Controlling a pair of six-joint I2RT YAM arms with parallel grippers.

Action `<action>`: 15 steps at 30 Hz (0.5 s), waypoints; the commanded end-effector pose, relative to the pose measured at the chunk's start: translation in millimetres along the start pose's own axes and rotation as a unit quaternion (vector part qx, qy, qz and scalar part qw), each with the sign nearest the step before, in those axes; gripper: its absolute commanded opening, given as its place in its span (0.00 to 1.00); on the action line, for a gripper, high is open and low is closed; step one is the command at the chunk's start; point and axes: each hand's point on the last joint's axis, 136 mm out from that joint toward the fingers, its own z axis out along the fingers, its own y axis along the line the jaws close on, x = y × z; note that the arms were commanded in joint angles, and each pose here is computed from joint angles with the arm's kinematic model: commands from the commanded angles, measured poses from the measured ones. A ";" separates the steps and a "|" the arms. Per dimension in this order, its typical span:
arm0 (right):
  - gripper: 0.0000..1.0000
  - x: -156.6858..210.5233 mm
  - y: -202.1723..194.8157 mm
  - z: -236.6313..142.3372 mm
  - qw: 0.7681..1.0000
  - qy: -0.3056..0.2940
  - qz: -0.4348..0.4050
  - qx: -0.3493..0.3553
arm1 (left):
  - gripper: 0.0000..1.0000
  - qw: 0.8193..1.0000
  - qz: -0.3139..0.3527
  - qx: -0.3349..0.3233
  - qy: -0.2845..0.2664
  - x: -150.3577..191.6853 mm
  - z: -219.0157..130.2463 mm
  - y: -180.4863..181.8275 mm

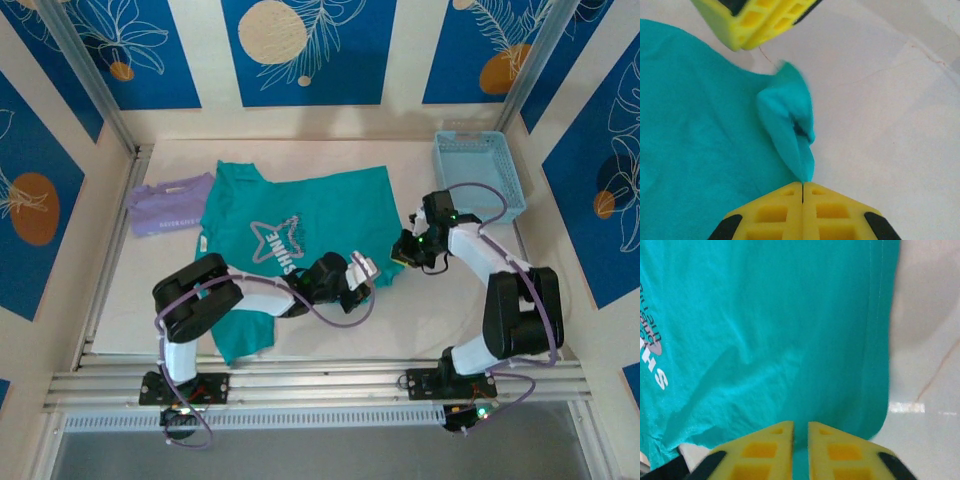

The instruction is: Fold the inside-out t-shirt

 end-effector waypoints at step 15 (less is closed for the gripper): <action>0.44 70.0 -2.7 1.5 0.999 -0.023 -0.032 0.004 | 0.00 0.989 -0.139 0.044 -0.008 11.7 3.4 11.5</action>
